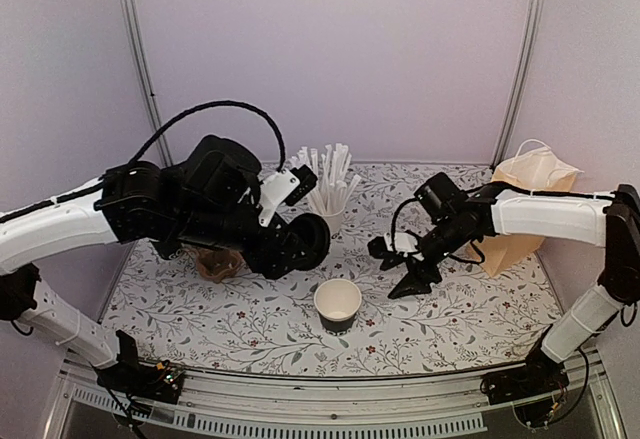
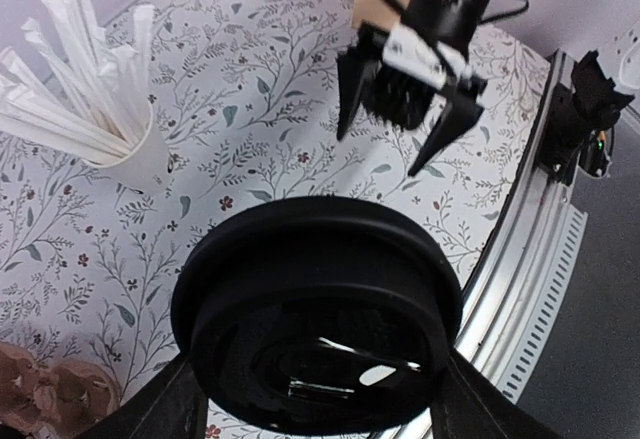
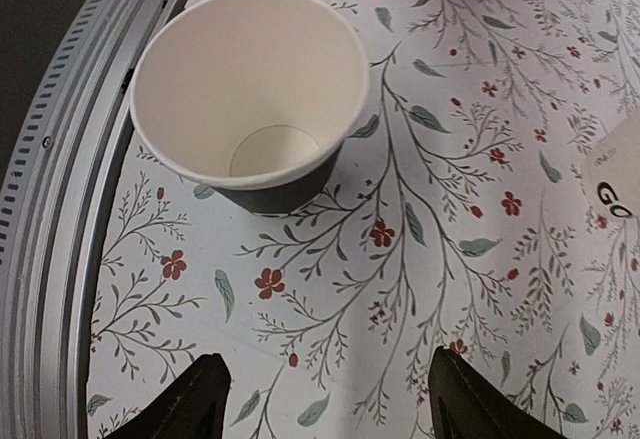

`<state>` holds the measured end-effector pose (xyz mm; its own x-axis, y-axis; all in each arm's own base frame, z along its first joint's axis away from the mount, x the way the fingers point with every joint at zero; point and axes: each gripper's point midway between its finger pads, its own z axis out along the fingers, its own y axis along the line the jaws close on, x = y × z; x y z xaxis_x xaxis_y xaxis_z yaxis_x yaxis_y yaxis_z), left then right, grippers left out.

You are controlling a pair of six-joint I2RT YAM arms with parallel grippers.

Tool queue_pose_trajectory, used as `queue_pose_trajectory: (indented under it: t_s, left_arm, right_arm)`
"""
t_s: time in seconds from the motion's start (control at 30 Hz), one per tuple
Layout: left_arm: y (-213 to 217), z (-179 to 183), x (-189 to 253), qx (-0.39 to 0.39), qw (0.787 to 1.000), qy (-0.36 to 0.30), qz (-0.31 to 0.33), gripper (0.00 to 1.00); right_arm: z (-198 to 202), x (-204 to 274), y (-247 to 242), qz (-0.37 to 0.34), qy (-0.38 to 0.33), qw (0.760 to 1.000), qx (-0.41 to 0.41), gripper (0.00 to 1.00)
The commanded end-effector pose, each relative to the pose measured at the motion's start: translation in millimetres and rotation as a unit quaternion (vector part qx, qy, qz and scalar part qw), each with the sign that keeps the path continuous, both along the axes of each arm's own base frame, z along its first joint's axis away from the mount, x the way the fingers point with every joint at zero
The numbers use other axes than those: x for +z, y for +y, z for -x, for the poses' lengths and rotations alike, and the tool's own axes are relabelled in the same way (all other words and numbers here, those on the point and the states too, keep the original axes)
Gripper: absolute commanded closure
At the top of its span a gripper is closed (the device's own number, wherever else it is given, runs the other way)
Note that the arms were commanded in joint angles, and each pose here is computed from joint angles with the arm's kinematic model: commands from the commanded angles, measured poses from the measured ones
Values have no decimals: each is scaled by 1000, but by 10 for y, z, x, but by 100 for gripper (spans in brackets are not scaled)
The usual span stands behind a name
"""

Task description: Pack the takeout coffee

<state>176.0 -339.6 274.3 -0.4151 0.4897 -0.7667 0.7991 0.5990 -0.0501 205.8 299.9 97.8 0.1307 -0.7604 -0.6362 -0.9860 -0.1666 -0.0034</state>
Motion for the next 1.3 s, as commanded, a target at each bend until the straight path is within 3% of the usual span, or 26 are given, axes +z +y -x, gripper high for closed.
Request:
queue_pose_trajectory:
  t_s: [0.0,0.1,0.47,0.87,1.27]
  left_arm:
    - [-82,108,-307,-42,995,63,-60,27]
    - [-195,136,-486,-60,990,91,-88,27]
    - [-585,102,-860,-83,975,149,-139,28]
    - [-628,57,-1145,-89,954,170,-229,30]
    - [-597,39,-1295,-85,947,174,-255,30]
  right_arm:
    - [-192,565,-178,-85,-4,995,-51,28]
    - [-287,734,-187,-123,-8,990,-69,28]
    - [-363,396,-274,-83,-9,992,-99,30]
    - [-395,374,-363,-67,-44,991,-108,30]
    - [-401,319,-384,-59,-45,991,-109,30]
